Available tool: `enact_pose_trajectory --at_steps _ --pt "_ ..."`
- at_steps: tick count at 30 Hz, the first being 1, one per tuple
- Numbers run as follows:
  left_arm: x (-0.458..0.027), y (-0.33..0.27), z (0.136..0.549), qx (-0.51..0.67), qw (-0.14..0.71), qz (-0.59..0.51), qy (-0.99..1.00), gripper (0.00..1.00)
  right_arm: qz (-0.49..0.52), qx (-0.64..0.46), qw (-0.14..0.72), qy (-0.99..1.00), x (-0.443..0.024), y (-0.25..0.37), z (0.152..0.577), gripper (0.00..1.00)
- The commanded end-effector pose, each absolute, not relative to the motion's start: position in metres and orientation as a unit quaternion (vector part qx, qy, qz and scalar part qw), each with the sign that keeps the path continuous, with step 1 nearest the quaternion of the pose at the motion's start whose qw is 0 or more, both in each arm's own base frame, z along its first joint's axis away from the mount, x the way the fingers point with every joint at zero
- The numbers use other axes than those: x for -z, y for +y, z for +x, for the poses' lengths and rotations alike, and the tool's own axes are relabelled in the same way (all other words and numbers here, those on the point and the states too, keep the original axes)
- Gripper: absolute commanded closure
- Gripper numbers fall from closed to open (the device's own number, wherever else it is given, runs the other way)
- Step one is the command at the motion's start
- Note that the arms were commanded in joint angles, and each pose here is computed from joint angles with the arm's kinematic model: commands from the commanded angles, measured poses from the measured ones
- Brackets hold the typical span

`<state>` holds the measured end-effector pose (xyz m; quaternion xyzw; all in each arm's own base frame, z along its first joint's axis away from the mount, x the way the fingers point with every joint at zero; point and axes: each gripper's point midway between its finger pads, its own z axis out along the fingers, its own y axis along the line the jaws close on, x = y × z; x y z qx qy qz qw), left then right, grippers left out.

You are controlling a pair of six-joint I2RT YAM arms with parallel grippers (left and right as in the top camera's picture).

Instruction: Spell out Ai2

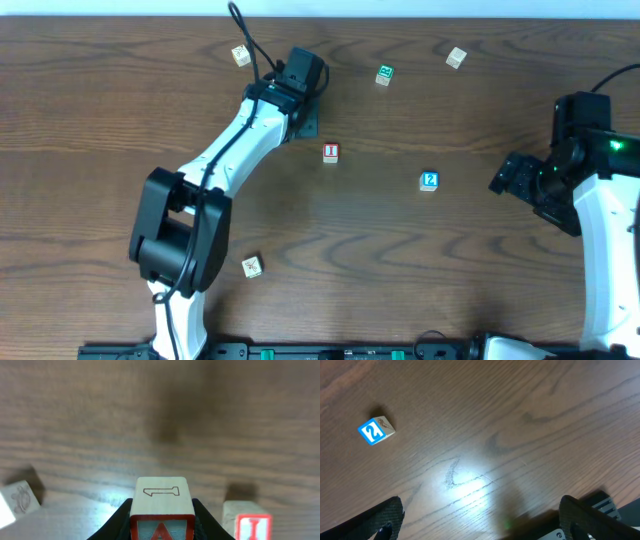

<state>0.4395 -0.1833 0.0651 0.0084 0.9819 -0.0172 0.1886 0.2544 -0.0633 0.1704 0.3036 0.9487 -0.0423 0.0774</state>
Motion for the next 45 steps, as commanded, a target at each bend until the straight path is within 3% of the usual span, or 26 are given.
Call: enact_pose_trajectory --at_steps 1,5,23,45 --pt "-0.068 -0.183 0.436 0.018 0.178 0.019 0.984 0.86 0.305 0.044 0.084 0.948 -0.174 -0.066 0.256 0.01" --pt "-0.062 -0.184 0.419 0.027 0.139 0.024 0.990 0.87 0.306 0.043 0.086 0.947 -0.174 -0.066 0.257 0.01" --pt "-0.028 -0.192 0.410 0.039 0.093 0.016 0.995 0.89 0.305 0.044 0.083 0.948 -0.174 -0.066 0.256 0.01" --pt "-0.026 -0.193 0.416 0.039 0.104 0.015 0.994 0.89 0.305 0.044 0.083 0.948 -0.174 -0.066 0.256 0.01"
